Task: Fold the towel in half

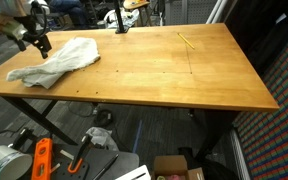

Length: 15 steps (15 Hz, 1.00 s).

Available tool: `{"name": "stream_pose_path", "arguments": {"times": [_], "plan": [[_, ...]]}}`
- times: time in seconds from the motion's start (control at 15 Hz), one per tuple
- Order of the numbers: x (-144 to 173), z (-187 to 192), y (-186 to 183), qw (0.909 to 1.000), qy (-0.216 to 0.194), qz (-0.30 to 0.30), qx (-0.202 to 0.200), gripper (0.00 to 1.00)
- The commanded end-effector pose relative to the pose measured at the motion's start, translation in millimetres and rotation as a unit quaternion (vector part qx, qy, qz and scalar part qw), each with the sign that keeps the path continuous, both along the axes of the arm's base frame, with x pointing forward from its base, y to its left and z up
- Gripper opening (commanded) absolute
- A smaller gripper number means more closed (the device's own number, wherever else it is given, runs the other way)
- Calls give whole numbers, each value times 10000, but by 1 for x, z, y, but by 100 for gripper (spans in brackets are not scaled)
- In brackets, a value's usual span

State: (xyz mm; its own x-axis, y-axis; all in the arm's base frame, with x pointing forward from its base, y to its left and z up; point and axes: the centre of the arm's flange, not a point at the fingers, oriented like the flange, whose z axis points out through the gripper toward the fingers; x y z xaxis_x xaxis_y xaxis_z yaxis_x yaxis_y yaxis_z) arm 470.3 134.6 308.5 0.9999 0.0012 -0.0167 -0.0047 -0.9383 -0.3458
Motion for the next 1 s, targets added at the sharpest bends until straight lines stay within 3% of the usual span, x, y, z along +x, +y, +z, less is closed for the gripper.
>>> {"name": "stream_pose_path", "arguments": {"times": [0.0,0.2,0.4,0.67,0.93], "plan": [[16,66,-75,9995,171,-90,-243,100],[22,103,-140,9980,574,-83,-267,100],[28,117,-171,9990,403,-82,190,100],[61,107,-180,9978,531,-237,305,100],[81,71,-160,9977,635,-226,104,100]]}}
